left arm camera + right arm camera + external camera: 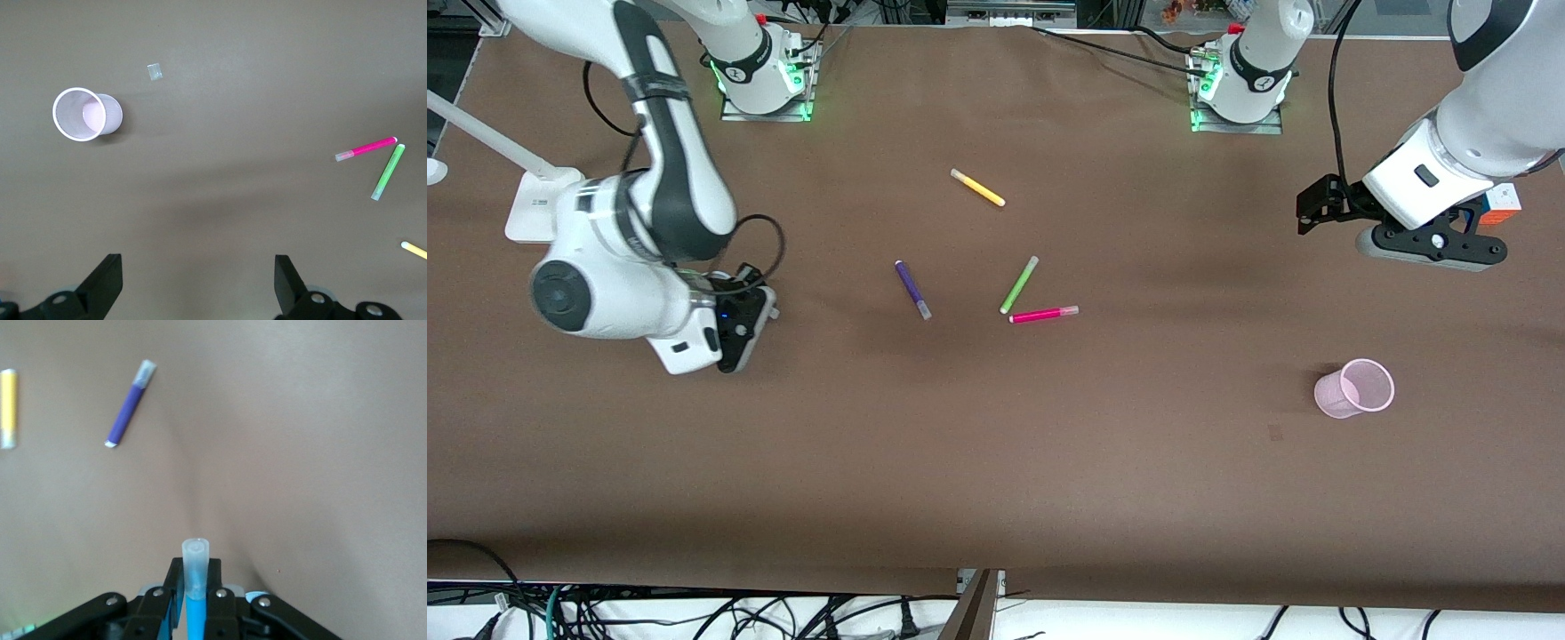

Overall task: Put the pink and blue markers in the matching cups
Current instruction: 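Carry the blue marker to the blue cup while the left gripper reaches markers, then drop the blue marker into the cup while the left gripper lowers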

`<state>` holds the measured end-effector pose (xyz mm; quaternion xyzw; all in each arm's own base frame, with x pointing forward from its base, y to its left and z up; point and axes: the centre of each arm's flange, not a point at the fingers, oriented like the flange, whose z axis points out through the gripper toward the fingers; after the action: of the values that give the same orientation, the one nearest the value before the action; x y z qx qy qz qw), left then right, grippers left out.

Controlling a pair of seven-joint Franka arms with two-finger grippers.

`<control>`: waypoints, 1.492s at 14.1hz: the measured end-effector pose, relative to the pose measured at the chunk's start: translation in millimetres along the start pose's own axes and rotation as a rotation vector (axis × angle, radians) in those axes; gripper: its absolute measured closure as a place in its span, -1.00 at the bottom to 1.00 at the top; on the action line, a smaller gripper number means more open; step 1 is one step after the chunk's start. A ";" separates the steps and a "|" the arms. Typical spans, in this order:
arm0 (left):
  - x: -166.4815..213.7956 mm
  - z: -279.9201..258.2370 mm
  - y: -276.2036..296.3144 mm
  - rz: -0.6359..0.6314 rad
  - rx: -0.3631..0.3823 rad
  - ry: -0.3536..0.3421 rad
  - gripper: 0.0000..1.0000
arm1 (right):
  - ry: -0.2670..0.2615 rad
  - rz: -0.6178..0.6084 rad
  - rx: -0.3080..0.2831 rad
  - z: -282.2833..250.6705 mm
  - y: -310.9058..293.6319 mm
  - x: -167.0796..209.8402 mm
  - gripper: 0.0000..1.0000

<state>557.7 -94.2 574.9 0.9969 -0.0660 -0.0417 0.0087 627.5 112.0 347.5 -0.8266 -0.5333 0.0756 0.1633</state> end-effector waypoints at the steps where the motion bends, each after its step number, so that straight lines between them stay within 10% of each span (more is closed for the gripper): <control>1: -0.1 0.1 2.3 0.006 0.000 0.000 -1.00 | 0.031 -0.047 0.025 -3.3 5.1 -11.9 0.67; 11: 23.3 85.1 179.7 0.496 0.005 -0.009 -1.00 | 0.292 -0.338 0.170 27.5 34.7 -109.0 0.67; 21: 60.9 269.7 283.0 0.914 -0.009 0.033 -1.00 | 0.404 -0.513 0.181 54.1 52.9 -149.7 0.67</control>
<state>558.1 -386.0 307.7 0.8659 -0.4989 -0.0181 0.0315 593.9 -33.4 271.0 -0.6458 -0.6718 -0.0864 0.3523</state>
